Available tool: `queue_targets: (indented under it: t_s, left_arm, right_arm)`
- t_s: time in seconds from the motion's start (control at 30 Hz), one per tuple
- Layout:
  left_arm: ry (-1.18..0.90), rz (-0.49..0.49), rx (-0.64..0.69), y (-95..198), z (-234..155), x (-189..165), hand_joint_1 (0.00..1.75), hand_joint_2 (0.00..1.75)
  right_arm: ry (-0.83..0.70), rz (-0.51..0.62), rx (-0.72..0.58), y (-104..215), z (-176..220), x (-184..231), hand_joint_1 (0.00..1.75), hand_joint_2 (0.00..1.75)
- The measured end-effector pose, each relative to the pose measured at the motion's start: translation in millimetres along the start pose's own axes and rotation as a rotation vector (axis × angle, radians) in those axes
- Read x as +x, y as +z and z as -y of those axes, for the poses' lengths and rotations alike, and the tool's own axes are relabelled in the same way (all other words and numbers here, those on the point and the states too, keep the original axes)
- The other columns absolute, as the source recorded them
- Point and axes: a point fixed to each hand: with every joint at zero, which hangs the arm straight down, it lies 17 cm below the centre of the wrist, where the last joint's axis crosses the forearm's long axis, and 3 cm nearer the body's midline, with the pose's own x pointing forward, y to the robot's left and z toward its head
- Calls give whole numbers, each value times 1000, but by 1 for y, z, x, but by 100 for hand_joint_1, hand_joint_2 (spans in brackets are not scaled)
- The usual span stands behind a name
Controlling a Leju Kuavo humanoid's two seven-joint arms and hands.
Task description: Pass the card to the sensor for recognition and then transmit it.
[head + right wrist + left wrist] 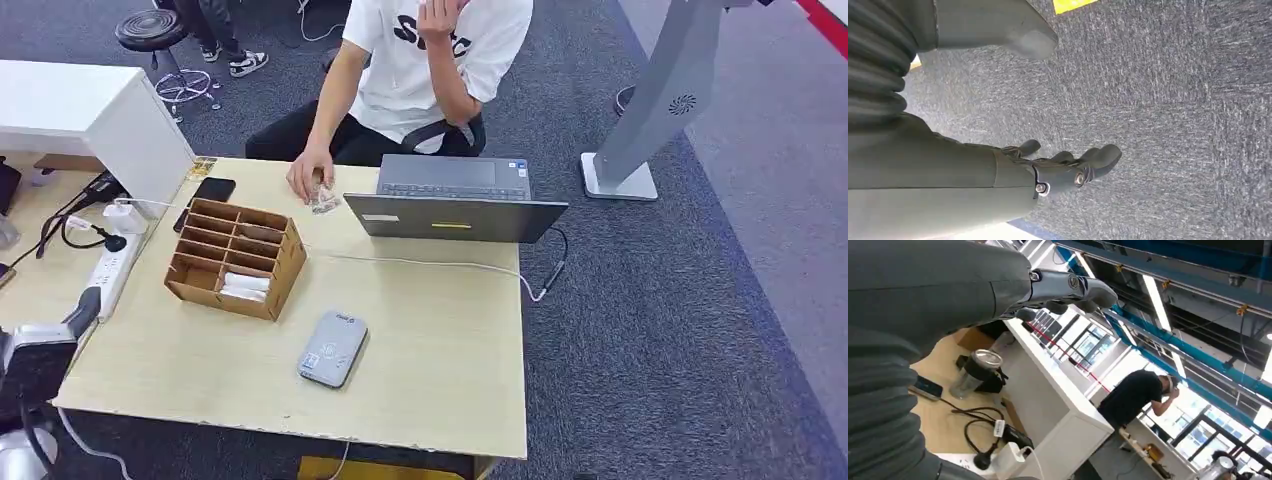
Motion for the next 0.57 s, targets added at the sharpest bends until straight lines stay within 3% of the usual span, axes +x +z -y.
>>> queue_targets:
  t_s: [0.4,0.57]
  left_arm:
    - [25,-71,113,57,-57,-17,0,175]
    - [68,-153,195,84,-88,-35,0,175]
  right_arm:
    - [-33,-10,-18,-2,5,-1,0,175]
    - [-24,-18,-28,-2,8,-4,0,175]
